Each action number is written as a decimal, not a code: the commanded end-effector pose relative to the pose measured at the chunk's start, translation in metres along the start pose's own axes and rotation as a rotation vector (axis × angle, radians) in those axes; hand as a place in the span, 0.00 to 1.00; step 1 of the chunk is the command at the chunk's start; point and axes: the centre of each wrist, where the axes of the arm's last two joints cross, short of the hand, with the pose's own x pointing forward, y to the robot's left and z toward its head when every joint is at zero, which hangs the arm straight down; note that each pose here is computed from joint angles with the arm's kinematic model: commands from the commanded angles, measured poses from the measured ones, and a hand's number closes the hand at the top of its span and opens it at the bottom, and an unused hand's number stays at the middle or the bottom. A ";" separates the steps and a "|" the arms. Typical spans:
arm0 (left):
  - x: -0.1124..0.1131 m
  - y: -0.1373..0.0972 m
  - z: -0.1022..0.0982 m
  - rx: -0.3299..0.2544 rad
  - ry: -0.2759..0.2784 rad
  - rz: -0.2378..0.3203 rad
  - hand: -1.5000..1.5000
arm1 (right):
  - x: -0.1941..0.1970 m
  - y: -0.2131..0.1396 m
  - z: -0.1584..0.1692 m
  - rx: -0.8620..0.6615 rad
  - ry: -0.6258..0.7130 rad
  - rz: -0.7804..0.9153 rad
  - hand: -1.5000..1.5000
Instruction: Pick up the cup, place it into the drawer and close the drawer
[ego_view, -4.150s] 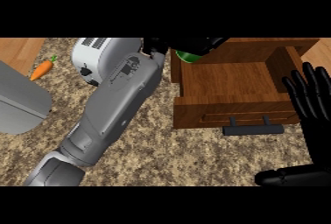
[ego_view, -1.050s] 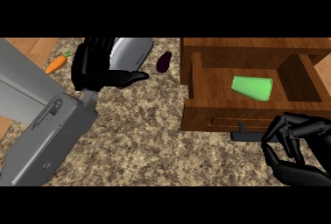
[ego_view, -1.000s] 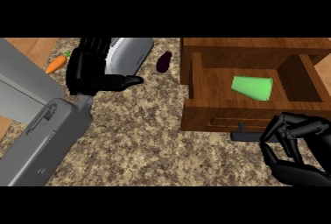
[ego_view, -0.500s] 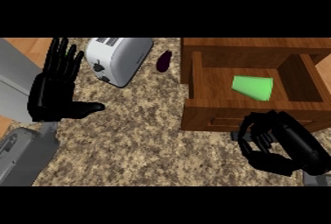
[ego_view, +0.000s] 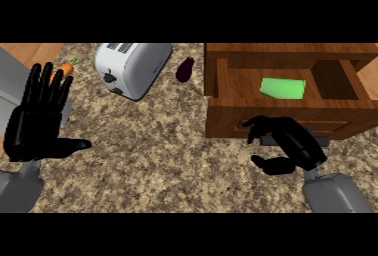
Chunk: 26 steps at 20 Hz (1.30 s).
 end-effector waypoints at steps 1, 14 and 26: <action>0.002 0.009 0.024 0.014 0.006 -0.017 0.00 | -0.010 0.031 -0.017 0.055 0.027 0.057 0.00; 0.006 0.056 0.055 0.001 0.002 0.016 0.00 | -0.065 0.011 -0.085 0.090 0.080 0.004 0.00; 0.017 0.051 0.018 -0.053 0.004 0.052 0.00 | -0.091 -0.028 -0.102 0.116 0.135 -0.024 0.00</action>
